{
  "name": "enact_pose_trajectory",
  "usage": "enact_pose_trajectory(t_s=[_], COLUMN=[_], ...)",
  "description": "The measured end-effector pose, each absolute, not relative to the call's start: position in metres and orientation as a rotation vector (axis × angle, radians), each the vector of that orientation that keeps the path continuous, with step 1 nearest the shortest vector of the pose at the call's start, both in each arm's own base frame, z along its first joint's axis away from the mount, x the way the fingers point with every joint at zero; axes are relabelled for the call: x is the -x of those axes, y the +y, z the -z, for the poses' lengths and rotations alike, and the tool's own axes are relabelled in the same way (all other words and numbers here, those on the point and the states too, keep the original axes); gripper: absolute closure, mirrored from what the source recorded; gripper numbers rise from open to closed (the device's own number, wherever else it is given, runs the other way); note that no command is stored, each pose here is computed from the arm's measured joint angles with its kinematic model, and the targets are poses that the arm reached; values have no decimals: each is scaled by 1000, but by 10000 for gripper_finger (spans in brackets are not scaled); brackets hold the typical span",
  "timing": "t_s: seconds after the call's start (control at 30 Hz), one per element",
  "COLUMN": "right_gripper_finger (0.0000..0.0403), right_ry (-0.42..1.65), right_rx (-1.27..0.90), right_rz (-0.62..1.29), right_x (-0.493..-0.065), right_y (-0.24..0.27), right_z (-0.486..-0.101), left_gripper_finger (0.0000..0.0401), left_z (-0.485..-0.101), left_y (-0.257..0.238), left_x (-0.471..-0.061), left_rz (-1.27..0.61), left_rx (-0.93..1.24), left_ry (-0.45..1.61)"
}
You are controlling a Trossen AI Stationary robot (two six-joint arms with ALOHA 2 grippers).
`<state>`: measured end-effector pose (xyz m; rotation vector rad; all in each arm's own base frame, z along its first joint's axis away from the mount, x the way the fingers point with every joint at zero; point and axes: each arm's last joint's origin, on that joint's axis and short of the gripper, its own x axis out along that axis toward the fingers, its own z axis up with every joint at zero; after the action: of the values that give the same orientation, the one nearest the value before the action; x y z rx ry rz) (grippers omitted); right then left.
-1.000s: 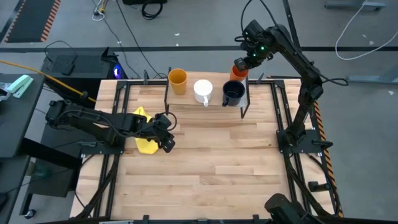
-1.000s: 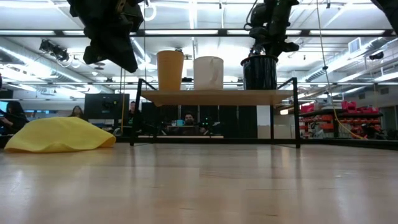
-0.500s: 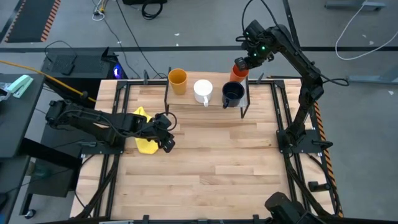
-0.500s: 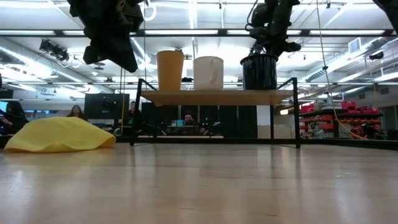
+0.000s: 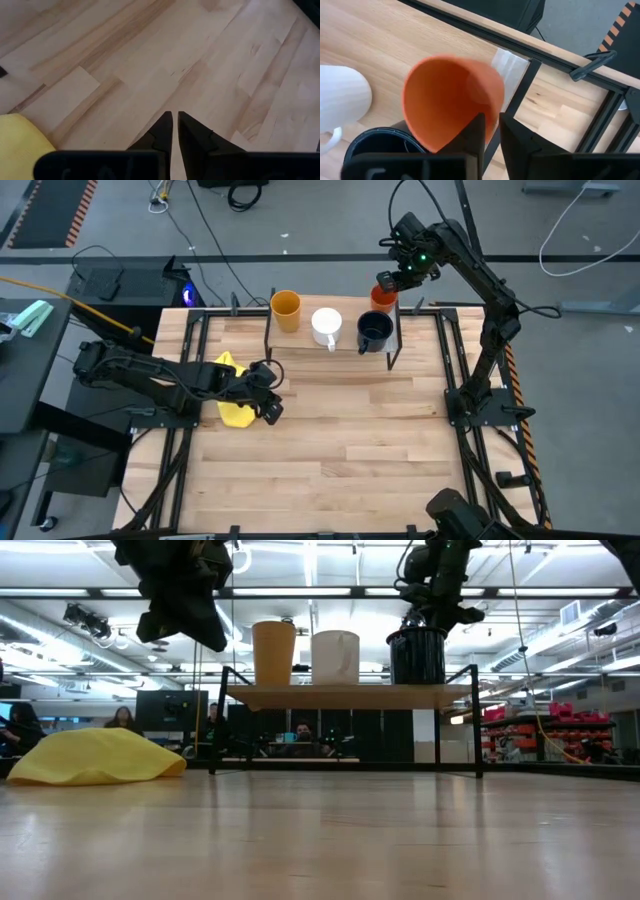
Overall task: Stack small to large cups/mugs on shelf
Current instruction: Put the orange cup on the shelf, then return to Home Position
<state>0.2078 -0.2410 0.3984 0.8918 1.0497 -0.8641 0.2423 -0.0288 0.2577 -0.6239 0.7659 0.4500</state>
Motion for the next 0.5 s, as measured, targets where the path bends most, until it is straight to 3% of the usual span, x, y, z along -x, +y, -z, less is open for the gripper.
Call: enact_pose_trajectory(t_s=[0.5], right_gripper_finger=[331], right_ry=[1049], right_rx=[-895], right_rz=[868], right_x=[-207], right_y=[-242], right_z=[-398], left_gripper_finger=[370], left_z=[-259], left_y=[-29], left_x=[-244], left_rz=[-443], left_rx=[629], left_ry=[750])
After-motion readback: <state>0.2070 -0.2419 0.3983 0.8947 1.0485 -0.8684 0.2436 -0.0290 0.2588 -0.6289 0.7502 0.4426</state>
